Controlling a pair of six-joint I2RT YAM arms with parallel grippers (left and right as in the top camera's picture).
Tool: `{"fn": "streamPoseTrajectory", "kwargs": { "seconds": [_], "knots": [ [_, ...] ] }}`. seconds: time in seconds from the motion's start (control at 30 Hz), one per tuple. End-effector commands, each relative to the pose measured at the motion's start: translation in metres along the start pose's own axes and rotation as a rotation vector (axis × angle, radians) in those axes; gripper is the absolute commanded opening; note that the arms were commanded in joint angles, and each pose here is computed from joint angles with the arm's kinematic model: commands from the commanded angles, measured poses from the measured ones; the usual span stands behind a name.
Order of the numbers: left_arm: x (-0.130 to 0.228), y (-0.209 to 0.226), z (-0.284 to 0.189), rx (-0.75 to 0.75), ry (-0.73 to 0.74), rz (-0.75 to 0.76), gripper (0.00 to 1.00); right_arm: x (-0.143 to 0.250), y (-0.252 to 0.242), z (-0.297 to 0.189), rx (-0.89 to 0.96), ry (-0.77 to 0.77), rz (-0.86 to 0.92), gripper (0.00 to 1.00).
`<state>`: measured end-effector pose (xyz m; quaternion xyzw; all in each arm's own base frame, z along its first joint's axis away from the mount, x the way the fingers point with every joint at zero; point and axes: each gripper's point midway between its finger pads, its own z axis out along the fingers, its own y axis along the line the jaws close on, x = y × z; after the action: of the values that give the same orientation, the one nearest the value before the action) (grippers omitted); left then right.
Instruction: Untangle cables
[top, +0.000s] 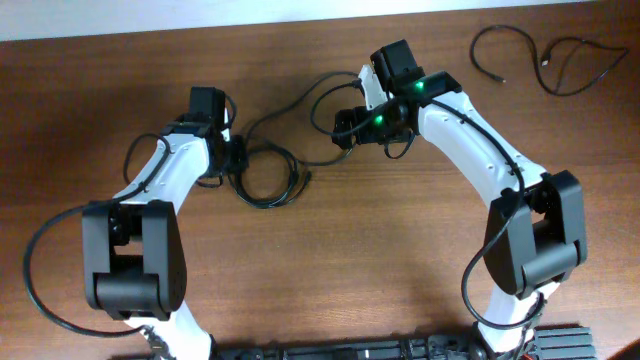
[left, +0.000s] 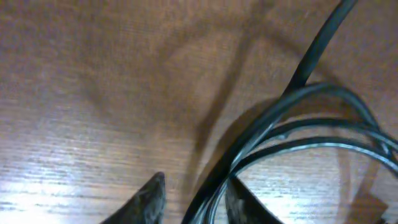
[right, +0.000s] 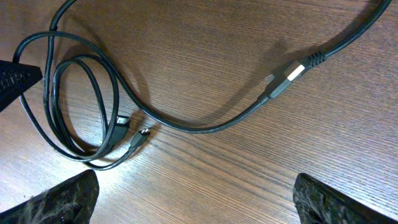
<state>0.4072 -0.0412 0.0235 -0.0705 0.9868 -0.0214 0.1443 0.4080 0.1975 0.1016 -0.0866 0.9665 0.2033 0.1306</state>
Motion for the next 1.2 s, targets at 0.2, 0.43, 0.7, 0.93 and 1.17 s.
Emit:
{"fn": "streamPoseTrajectory", "kwargs": {
  "seconds": [0.2, 0.43, 0.7, 0.93, 1.17],
  "knots": [
    [0.004, -0.004, 0.005, 0.025, 0.021, 0.012, 0.00, 0.005, -0.002, 0.004, 0.009, 0.014, 0.010, 0.99],
    [-0.046, -0.061, -0.117, 0.377, -0.096, -0.423, 0.00, 0.053, -0.003, 0.028, -0.033, 0.146, 0.183, 0.99],
    [-0.057, -0.053, -0.151, 0.430, -0.086, -1.055, 0.00, 0.033, 0.059, 0.054, -0.175, -0.009, -0.071, 0.99],
    [-0.070, -0.052, -0.167, 0.466, -0.175, -0.972, 0.00, 0.015, 0.083, 0.096, -0.066, -0.306, -0.245, 0.99],
    [-0.083, -0.027, -0.167, 0.276, -0.375, -0.595, 0.00, 0.056, 0.123, -0.033, -0.187, -0.272, -0.774, 0.99]
  ]
}}
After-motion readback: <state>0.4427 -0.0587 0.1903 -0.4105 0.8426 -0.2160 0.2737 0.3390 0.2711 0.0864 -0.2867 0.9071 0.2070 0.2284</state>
